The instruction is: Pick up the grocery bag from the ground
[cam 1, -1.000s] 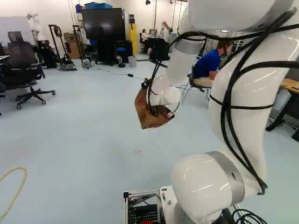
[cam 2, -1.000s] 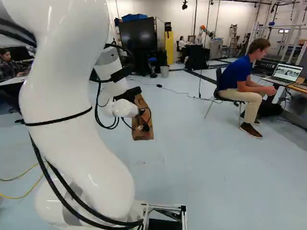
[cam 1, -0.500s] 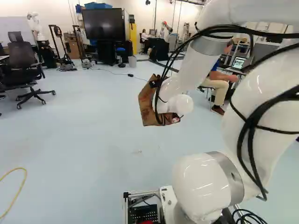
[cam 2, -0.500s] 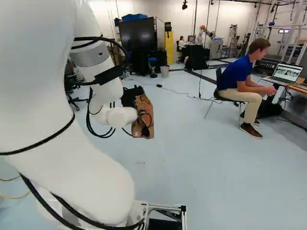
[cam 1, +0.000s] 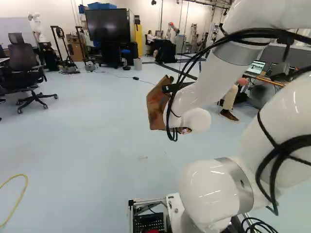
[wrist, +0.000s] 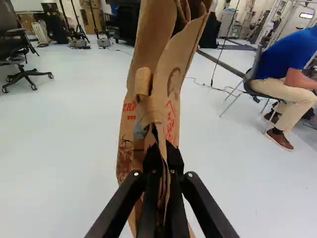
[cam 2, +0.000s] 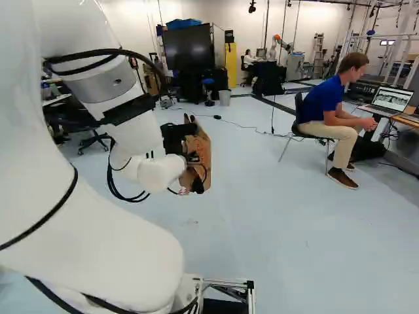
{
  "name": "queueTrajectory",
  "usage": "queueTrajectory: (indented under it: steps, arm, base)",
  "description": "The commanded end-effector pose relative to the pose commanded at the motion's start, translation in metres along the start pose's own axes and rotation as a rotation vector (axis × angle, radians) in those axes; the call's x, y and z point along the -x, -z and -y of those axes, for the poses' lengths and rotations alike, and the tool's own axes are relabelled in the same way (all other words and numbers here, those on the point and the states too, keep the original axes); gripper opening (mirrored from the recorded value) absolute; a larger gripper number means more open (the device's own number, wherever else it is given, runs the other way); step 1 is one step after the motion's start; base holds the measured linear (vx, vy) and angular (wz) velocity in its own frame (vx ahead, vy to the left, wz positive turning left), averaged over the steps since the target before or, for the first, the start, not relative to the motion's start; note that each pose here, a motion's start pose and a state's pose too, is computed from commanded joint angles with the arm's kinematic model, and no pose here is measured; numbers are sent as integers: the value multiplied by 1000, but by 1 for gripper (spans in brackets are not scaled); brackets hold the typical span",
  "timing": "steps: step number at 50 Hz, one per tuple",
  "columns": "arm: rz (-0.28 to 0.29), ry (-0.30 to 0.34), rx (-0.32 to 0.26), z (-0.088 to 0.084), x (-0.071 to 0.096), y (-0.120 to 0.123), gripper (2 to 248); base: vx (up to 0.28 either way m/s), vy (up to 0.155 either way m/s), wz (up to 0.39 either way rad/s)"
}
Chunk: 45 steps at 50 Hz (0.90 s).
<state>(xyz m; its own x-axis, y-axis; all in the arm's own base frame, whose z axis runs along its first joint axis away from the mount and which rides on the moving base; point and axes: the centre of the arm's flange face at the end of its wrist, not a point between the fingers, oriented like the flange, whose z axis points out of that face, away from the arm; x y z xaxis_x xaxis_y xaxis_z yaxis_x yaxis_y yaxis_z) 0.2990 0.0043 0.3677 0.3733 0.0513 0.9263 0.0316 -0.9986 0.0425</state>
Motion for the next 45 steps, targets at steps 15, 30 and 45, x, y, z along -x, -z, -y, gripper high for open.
queueTrajectory:
  steps: [15, 30, 45]
  arm:
    - [-32, -32, 9, -2, 8, 16, 22]
    - [-49, -48, 14, -3, 12, 25, 22]
    - [-52, -51, 15, -3, 13, 26, 22]
  base:
    - [0, 0, 0]
    - [0, 0, 0]
    - [0, 0, 0]
